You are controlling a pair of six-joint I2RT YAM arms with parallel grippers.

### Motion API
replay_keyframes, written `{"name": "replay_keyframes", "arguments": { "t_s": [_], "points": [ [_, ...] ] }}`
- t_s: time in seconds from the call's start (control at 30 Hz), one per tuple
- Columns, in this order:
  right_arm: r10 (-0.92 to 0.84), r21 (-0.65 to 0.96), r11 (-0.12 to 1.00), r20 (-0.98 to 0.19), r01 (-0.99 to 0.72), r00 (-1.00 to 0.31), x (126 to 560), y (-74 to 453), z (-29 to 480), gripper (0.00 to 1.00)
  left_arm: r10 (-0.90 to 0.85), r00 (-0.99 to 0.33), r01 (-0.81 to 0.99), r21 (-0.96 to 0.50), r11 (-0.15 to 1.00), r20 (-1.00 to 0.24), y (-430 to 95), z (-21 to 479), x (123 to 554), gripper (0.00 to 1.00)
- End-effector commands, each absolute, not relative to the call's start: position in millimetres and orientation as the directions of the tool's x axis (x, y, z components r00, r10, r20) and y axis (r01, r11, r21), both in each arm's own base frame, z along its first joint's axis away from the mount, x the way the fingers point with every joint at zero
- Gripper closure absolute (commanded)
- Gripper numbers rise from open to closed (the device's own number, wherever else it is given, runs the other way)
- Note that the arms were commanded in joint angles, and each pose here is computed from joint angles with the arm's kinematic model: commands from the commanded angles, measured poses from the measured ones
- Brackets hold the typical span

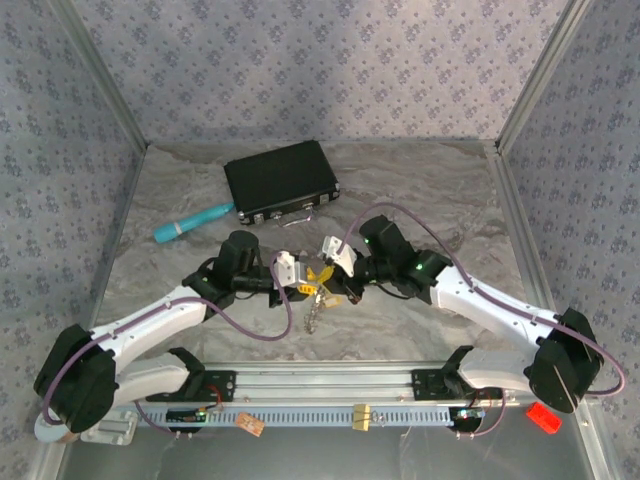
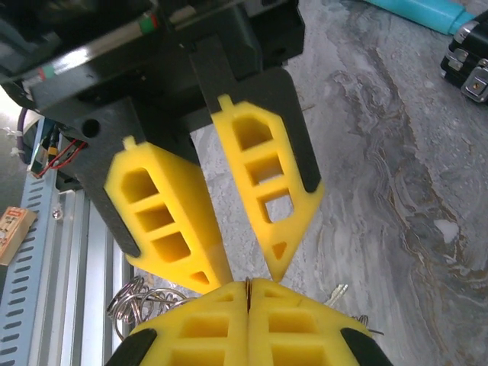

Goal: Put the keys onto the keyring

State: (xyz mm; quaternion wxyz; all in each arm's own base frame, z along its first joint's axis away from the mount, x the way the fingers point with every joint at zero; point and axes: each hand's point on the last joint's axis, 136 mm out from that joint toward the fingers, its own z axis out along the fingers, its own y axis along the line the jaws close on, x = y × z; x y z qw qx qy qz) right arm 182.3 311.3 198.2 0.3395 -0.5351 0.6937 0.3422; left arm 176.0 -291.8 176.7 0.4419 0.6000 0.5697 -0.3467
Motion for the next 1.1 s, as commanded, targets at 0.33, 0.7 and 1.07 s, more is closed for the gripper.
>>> {"name": "replay_keyframes", "arguments": {
  "t_s": [0.33,0.7,1.07],
  "points": [
    [-0.483,0.064,0.131,-0.867,-0.989,-0.12,180,328,215,1.0,0.341,0.119,0.993,0.12,-0.019,-0.933,-295,180,164,0.79],
    [-0.464,0.058,0.143,-0.878,-0.988,-0.119,182,328,220,0.83,0.336,0.123,0.992,0.126,-0.014,-0.934,-295,184,164,1.0],
    [-0.401,0.021,0.271,-0.907,-0.962,-0.133,170,284,245,0.57,0.23,-0.477,0.732,-0.238,0.639,-0.849,-259,198,236,1.0]
  ]
}}
